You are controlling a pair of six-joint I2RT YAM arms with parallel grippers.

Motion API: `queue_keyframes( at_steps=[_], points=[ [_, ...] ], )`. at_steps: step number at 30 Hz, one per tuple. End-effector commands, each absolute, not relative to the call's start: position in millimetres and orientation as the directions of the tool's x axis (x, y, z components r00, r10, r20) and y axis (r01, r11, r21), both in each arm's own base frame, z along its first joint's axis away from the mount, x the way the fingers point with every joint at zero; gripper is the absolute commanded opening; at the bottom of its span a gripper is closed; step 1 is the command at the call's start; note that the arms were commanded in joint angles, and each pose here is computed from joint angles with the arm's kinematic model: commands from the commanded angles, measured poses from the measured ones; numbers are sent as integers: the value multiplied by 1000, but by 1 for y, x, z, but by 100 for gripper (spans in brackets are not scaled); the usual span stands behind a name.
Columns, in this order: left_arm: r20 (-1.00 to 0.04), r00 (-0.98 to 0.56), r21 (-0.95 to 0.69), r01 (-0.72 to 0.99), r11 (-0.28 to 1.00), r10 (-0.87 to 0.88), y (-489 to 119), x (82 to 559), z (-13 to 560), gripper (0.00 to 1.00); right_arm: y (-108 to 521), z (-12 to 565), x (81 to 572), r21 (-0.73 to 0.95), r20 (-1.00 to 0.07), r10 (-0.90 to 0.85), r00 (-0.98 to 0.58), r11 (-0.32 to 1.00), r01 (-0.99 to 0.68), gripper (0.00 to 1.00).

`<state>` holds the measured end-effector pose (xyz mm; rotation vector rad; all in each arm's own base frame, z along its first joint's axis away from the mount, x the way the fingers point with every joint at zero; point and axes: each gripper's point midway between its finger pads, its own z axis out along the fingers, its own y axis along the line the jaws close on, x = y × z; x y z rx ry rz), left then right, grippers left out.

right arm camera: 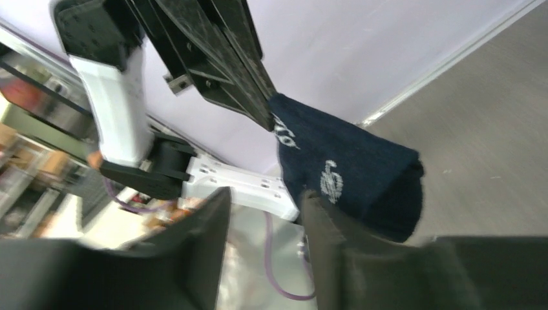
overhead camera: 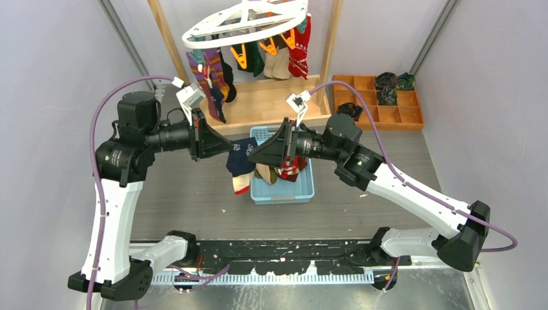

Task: Remove the socks clipped to the hanger
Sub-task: Place the sock in the bin.

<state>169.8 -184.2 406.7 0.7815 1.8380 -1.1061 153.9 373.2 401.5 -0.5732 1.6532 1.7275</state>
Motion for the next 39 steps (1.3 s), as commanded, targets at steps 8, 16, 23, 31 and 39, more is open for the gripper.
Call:
queue_keyframes(
  at_steps=[8, 16, 23, 31, 39],
  points=[
    [-920, -384, -320, 856, 405, 84, -184, 166, 424, 0, 377, 418, 146, 625, -770, 141, -622, -26, -780, 82],
    [-920, -382, -315, 849, 425, 82, -183, 170, 423, 0, 386, 423, 136, 637, -757, 128, -641, -72, -767, 40],
    [-920, -382, -310, 842, 442, 82, -182, 178, 422, 0, 379, 419, 150, 641, -757, 182, -628, 23, -767, 1],
    [-923, -378, -317, 852, 417, 71, -184, 169, 429, 0, 360, 390, 187, 579, -814, 179, -552, 300, -758, 95],
    [-918, -389, -336, 862, 380, 71, -186, 160, 433, 0, 375, 394, 185, 440, -897, 70, -436, 219, -871, 100]
  ],
)
